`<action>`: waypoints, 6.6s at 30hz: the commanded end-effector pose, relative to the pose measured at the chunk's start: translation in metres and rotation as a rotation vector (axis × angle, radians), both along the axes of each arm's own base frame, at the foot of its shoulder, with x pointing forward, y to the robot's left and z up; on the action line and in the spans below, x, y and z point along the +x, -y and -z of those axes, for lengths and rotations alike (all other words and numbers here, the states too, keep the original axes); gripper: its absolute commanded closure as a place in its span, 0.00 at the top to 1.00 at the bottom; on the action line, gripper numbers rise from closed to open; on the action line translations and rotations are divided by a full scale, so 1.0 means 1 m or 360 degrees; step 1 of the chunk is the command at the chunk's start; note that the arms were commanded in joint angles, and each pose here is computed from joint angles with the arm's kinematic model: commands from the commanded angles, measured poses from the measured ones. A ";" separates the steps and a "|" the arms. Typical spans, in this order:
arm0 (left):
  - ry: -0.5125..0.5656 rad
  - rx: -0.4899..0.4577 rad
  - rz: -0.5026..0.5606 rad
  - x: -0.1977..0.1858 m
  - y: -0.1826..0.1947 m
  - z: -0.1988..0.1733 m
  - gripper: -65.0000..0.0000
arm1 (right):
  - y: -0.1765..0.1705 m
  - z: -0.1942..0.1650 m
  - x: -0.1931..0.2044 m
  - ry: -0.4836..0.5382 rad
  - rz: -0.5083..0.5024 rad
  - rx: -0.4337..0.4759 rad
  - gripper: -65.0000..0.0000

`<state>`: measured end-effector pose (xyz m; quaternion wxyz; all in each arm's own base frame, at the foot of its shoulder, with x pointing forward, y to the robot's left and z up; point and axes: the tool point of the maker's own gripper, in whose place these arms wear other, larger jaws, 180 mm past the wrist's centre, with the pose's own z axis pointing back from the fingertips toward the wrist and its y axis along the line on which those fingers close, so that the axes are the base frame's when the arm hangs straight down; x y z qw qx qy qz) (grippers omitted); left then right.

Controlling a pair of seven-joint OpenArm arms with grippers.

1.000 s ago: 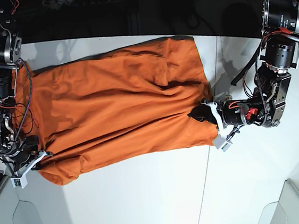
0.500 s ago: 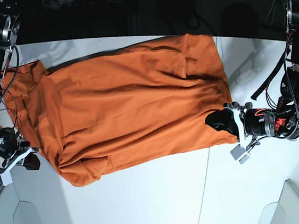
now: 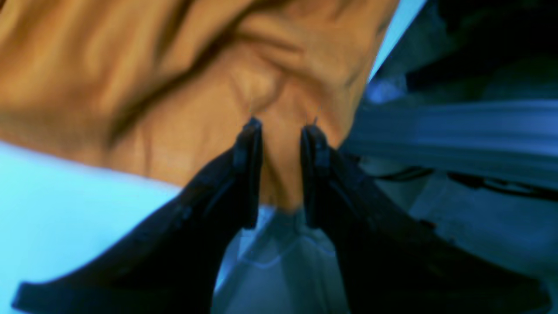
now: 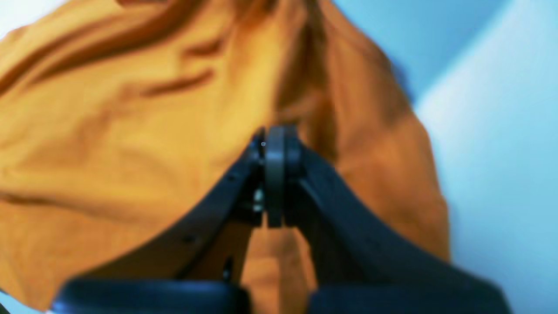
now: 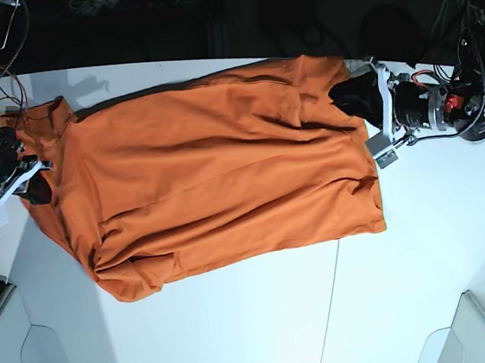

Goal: Layout the t-shirt on the table in an organized manner, then fold the t-shirt properly
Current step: 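Pull the shirt corners apart with both grippers to flatten it, then regrasp the shirt edge with the left gripper and lift it, then pull the held shirt corner with the left gripper away from the right gripper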

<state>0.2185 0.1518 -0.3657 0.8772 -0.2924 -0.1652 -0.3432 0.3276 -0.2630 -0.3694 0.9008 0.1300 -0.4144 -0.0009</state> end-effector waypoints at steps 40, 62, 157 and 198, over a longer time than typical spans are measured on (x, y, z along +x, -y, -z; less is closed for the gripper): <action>0.0222 0.0170 -0.0702 0.122 -0.083 0.044 0.28 | -0.002 0.050 -0.029 -0.0190 -0.0051 0.0004 0.00; 0.0288 0.0015 -0.0513 0.108 -0.050 0.000 0.51 | -0.002 0.051 -0.030 -0.0198 -0.0053 0.0002 0.00; 0.0033 0.0082 -0.0030 -0.038 -0.010 -0.004 0.46 | -0.005 0.048 -0.027 -0.0175 -0.0046 0.0045 0.00; 0.0138 -0.0118 -0.0985 -0.048 -0.059 0.011 0.65 | 0.097 0.019 -0.084 -0.0328 0.0251 0.0078 0.57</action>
